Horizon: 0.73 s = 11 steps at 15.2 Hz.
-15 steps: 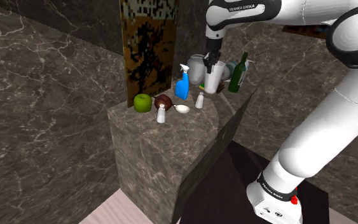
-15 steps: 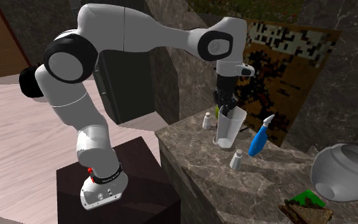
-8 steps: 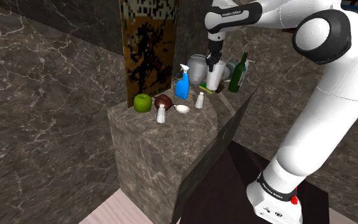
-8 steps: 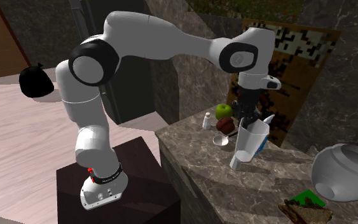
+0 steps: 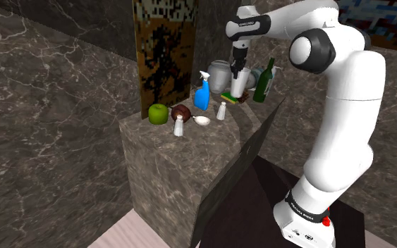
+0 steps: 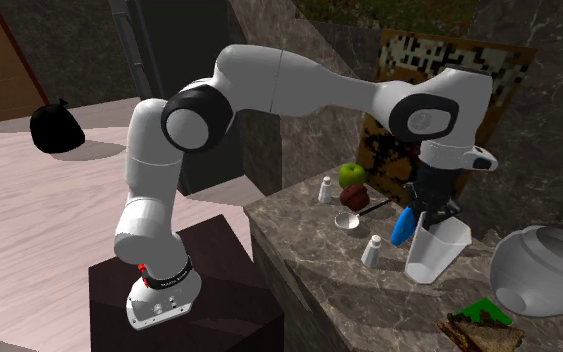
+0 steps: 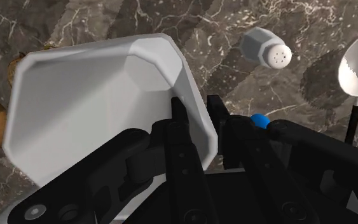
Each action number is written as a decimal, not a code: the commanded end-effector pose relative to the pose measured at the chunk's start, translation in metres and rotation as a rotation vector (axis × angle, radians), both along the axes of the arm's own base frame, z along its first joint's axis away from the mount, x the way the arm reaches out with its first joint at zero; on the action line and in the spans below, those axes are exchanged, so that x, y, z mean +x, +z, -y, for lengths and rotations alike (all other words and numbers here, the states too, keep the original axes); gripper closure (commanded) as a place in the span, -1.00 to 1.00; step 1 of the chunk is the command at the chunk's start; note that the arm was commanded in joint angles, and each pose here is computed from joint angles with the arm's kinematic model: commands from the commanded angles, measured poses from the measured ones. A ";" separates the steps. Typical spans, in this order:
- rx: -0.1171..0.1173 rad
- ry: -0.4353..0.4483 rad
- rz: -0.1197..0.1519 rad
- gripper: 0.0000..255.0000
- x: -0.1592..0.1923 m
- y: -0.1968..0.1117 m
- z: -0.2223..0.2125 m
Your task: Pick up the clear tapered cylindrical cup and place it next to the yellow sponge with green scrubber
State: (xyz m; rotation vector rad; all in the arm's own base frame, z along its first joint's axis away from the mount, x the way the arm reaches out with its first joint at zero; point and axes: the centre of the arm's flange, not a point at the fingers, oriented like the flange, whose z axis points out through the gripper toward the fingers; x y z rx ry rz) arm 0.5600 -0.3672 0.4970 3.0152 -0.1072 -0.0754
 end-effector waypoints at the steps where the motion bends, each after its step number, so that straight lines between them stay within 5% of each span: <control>1: 0.000 0.001 0.001 1.00 0.010 -0.007 0.024; 4: 0.000 0.001 0.001 1.00 0.024 -0.018 0.063; 11: 0.000 0.001 0.001 1.00 0.024 -0.055 0.063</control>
